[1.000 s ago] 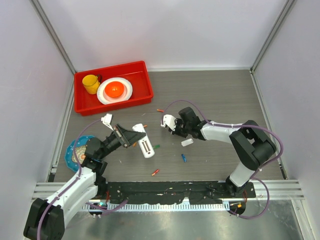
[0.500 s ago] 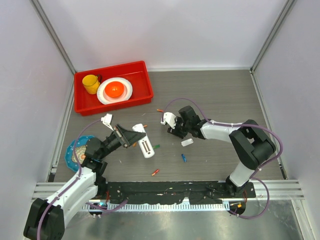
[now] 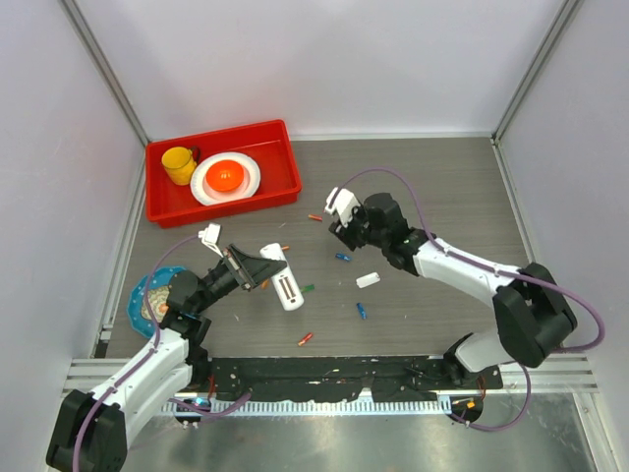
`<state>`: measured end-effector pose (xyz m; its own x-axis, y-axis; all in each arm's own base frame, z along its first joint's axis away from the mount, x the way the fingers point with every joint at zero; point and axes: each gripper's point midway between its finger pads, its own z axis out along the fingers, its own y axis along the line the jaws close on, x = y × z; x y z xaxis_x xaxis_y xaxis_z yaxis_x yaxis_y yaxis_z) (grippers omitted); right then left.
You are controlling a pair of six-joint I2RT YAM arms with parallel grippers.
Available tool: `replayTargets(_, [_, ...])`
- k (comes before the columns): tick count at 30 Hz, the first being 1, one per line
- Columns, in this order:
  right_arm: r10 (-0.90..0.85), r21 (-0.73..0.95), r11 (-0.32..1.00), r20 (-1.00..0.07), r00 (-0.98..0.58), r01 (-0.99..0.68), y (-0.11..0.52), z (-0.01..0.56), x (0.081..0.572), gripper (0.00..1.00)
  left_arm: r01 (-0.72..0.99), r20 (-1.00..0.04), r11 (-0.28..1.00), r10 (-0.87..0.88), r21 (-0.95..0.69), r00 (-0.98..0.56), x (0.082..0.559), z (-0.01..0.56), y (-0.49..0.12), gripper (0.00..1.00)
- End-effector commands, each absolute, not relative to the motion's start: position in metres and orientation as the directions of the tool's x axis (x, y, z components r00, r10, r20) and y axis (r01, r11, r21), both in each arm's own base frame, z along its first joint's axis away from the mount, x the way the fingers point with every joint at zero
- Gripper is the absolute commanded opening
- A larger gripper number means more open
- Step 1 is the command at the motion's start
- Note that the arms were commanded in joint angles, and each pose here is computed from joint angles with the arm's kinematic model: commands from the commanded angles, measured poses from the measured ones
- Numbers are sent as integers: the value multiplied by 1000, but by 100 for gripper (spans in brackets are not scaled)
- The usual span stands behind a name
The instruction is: Load the batteries into the remote control
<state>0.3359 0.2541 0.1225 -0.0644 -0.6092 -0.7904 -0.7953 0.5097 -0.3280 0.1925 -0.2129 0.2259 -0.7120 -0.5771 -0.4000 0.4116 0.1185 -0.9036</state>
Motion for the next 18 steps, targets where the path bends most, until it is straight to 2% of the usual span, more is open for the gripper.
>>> replayTargets(1, [-175, -54, 821, -971, -160, -568, 261, 212, 364, 61, 451, -424, 112, -595, -885, -683, 193, 235, -211, 0])
replayTargets(2, [-83, 37, 849, -976, -201, -528, 262, 217, 366, 94, 448, -422, 114, -596, -887, -683, 193, 235, -211, 0])
replayTargets(3, [-32, 106, 886, -958, -287, -452, 255, 204, 370, 95, 448, -423, 116, -595, -887, -684, 193, 234, -211, 0])
replayTargets(5, [109, 293, 859, -906, -409, -420, 273, 215, 375, 94, 443, -421, 121, -602, -888, -679, 195, 234, -210, 0])
replayTargets(6, [82, 318, 845, -871, -484, -429, 279, 204, 366, 95, 443, -420, 122, -603, -888, -678, 195, 234, -210, 0])
replayTargets(8, [115, 357, 839, -855, -506, -412, 288, 209, 374, 95, 434, -415, 125, -606, -892, -678, 196, 233, -210, 0])
replayTargets(9, [225, 435, 842, -821, -524, -319, 285, 211, 379, 94, 436, -417, 126, -609, -891, -675, 195, 233, -209, 0])
replayTargets(12, [416, 559, 806, -769, -485, -194, 265, 227, 390, 94, 437, -416, 127, -615, -891, -670, 194, 234, -208, 0])
replayTargets(14, [432, 648, 712, -708, -559, -270, 269, 214, 378, 95, 425, -411, 134, -617, -895, -671, 194, 230, -207, 0])
replayTargets(15, [505, 704, 647, -683, -528, -292, 268, 226, 383, 95, 429, -412, 134, -624, -893, -664, 194, 232, -205, 0])
replayTargets(17, [480, 654, 736, -686, -548, -174, 257, 197, 398, 95, 415, -407, 143, -626, -898, -665, 195, 228, -205, 0])
replayTargets(18, [399, 549, 834, -664, -632, -50, 244, 161, 387, 95, 411, -404, 143, -627, -900, -666, 195, 227, -205, 0])
